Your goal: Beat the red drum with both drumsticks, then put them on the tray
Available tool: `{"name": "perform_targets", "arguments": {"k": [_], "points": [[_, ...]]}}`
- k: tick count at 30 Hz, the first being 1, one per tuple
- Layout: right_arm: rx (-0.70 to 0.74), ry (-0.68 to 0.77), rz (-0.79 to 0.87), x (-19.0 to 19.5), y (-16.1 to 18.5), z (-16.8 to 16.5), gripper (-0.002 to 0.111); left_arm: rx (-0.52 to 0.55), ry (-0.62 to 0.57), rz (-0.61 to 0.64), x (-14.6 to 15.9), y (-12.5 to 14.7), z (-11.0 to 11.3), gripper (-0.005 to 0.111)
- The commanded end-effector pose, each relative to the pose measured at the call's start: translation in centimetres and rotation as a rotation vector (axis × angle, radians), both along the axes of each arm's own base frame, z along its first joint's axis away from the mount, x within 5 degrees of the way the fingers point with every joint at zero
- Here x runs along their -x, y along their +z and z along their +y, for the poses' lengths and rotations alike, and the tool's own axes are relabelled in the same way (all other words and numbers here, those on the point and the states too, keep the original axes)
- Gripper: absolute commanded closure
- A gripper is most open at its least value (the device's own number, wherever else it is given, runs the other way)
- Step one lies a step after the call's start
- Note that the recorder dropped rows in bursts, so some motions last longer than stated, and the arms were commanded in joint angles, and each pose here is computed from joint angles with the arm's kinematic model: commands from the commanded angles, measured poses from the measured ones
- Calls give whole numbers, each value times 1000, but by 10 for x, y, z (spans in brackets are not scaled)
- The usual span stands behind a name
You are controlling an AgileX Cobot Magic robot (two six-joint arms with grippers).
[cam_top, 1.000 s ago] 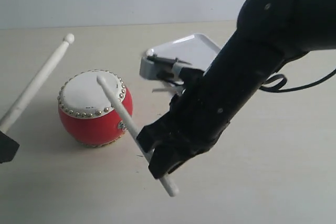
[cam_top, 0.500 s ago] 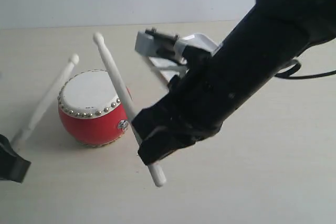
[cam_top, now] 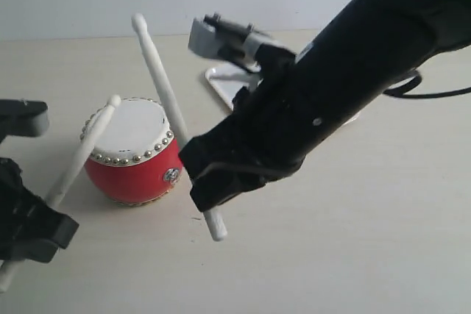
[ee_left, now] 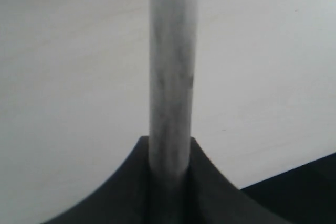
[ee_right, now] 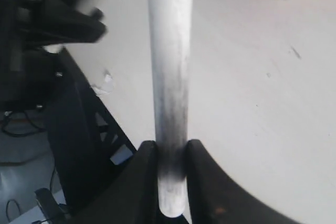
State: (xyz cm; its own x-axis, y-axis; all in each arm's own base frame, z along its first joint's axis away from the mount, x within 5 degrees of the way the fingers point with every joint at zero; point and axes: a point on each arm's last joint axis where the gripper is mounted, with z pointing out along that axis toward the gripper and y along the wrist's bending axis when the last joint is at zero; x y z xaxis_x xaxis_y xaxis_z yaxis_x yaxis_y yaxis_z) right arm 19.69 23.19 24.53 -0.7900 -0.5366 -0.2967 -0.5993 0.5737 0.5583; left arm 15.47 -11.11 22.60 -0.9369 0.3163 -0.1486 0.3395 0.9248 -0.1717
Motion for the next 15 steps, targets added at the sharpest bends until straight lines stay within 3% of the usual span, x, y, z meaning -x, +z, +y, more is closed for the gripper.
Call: {"name": "perform_targets", "arguments": {"k": [1,5,8,12,15], "points": [[87,29,127,-14,-58,15,108,71,-6,-85,11,40,6,107],[146,41,243,-16,-98,20,108,117,-12,-157,25,61,14,107],[146,64,307,-13,-104,21,108,148,-13,-208,34,70,19,107],[82,71,255,-9,-74,20,108,147,-13,-222,36,69,21,107],[9,64,162,-4,-37,15,108,111,-9,-188,31,49,20,107]]}}
